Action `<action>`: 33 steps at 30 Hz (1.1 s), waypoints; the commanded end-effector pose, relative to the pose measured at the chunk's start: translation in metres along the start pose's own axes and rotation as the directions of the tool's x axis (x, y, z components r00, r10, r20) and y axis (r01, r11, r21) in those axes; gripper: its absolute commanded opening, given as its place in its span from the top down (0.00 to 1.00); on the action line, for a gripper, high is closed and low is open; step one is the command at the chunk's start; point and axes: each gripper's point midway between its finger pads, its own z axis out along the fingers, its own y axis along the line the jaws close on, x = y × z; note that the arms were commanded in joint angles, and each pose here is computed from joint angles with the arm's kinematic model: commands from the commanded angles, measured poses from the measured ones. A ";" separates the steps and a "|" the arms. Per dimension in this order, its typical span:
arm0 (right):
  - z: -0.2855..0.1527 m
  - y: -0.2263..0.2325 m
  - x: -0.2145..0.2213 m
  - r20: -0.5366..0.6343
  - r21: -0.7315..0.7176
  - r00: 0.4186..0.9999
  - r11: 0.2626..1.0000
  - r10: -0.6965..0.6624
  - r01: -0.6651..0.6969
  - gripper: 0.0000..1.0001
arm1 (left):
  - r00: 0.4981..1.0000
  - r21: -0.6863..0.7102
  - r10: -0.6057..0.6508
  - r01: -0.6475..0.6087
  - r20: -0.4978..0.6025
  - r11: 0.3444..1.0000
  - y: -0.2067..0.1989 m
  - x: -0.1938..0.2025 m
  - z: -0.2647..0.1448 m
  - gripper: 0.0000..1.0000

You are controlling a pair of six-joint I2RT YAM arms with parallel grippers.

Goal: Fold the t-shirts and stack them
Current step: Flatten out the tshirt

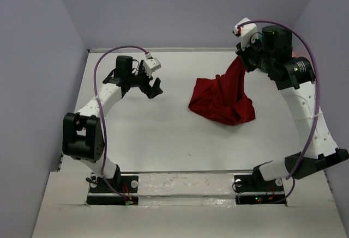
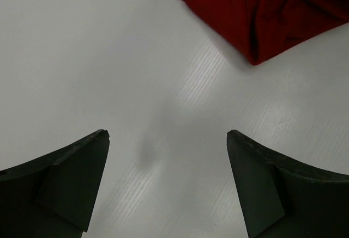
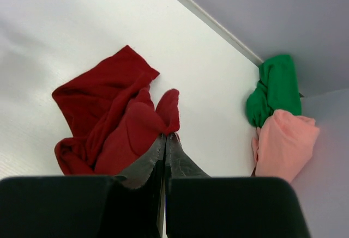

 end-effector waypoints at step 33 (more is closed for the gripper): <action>-0.011 0.111 0.202 -0.362 -0.297 0.932 0.942 0.040 -0.155 1.00 | 0.969 -0.004 -0.243 0.244 0.053 0.970 -0.039 -0.057 0.248 0.05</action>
